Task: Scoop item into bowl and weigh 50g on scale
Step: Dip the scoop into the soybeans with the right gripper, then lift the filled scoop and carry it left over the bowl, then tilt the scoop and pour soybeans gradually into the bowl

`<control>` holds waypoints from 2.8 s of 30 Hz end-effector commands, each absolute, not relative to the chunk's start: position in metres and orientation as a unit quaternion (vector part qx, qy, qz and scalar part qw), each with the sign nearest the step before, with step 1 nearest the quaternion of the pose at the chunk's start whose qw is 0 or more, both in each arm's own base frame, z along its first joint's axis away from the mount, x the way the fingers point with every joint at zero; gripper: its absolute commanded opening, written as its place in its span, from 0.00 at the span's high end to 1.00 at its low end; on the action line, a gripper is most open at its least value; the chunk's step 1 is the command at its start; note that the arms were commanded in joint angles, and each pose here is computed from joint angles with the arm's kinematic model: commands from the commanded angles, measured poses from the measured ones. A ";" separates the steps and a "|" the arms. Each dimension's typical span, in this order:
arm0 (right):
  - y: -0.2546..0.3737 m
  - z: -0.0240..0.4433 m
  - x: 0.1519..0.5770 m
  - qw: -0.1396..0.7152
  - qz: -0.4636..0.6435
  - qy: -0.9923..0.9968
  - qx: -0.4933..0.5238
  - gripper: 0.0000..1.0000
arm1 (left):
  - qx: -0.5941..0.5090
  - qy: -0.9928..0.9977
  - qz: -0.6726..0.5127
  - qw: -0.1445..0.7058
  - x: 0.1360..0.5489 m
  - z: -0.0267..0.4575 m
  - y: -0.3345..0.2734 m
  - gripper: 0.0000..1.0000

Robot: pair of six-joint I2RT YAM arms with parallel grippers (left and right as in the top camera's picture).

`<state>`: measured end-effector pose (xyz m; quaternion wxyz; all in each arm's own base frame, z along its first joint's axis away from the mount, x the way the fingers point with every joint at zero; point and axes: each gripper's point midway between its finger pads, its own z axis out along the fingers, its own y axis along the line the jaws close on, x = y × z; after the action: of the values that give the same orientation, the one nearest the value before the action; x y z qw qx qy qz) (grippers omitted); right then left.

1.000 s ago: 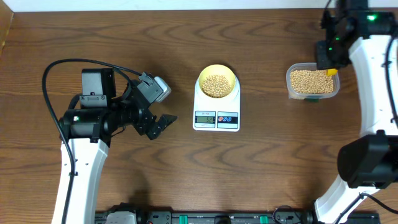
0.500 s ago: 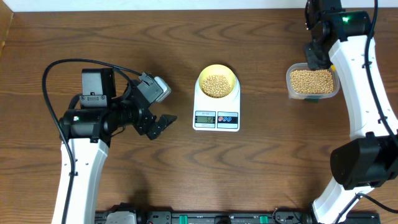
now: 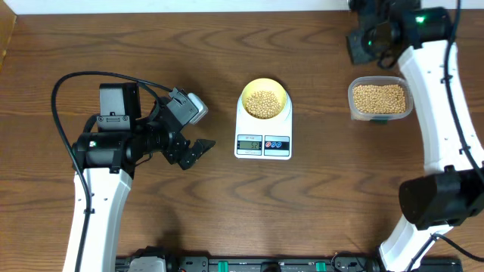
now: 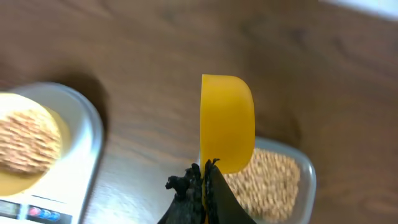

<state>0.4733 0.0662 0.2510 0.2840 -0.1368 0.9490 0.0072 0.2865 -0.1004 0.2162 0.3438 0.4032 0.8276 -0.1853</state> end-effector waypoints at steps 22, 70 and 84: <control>0.214 0.247 0.419 0.258 0.196 0.830 -0.454 0.99 | 0.409 0.823 -0.185 0.349 0.287 0.219 -0.100 0.02; 0.253 0.140 0.422 0.156 0.119 0.855 -0.480 0.99 | 0.409 0.823 -0.185 0.349 0.287 0.219 -0.100 0.03; 0.251 0.130 0.417 0.135 0.120 0.859 -0.480 0.99 | 0.409 0.823 -0.185 0.349 0.287 0.219 -0.100 0.03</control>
<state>0.4207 0.2494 0.1440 0.1543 -0.4817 0.8546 0.1177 0.2865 -0.1004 0.2162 0.3438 0.4032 0.8276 -0.1853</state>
